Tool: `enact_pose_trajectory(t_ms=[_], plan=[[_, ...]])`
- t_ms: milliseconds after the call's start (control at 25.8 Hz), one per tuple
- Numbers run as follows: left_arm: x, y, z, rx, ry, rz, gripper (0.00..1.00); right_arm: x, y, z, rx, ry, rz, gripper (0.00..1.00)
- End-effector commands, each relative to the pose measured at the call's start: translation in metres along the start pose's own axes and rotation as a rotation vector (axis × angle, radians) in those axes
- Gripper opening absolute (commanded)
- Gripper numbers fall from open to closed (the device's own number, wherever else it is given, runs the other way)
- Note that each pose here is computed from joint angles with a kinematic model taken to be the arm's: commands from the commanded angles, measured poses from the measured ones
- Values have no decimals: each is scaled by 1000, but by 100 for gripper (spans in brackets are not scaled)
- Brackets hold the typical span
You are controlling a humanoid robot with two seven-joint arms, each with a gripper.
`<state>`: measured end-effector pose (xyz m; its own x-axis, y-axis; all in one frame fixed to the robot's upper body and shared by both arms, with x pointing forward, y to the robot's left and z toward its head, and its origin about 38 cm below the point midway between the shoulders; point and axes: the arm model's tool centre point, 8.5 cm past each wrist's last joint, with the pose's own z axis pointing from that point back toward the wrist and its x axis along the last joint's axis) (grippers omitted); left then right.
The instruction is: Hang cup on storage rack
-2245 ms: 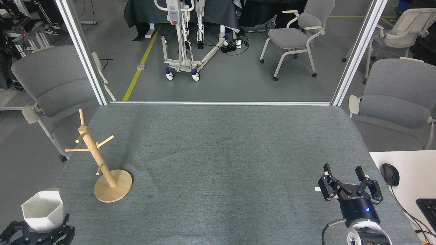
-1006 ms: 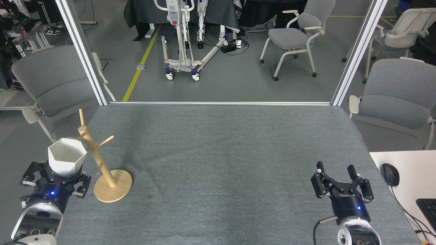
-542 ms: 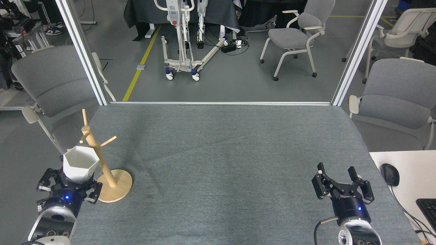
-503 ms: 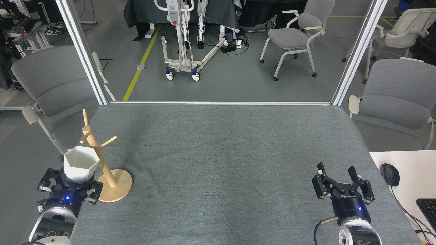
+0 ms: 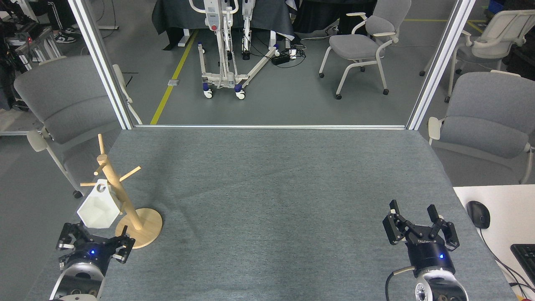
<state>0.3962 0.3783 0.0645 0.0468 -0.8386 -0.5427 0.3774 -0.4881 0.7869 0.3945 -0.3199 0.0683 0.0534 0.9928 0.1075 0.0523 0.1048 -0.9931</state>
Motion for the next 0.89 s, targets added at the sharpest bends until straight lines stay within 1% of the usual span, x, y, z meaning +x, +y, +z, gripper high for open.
enact_pose_trajectory(t_ms=[0, 116, 271, 465, 542, 581, 658, 697, 774, 852], plan=[[19, -8, -2, -1, -37, 32, 97, 0, 0, 0, 1, 2, -1, 99], [34, -11, 1, 18, -61, 62, 97, 1, 0, 0, 1, 0, -2, 99], [68, -3, 9, 87, -109, 136, 98, 1, 0, 0, 0, 0, -4, 99], [120, 25, 17, 169, -212, 352, 98, 5, -5, -5, -15, -3, -9, 99], [141, 50, 22, 237, -283, 413, 98, 5, -5, -6, -16, -4, -9, 99], [150, 66, 24, 276, -313, 449, 98, 5, -5, -6, -16, -4, -9, 99], [155, 96, 27, 339, -310, 501, 98, 5, -5, -5, -14, -4, -10, 99], [155, 113, 27, 375, -304, 504, 98, 5, -5, -5, -14, -4, -10, 99], [161, 140, 27, 424, -299, 495, 98, 5, -5, -5, -14, -5, -9, 99], [162, 153, 28, 440, -260, 498, 98, 4, -5, -6, -15, -2, -9, 99]])
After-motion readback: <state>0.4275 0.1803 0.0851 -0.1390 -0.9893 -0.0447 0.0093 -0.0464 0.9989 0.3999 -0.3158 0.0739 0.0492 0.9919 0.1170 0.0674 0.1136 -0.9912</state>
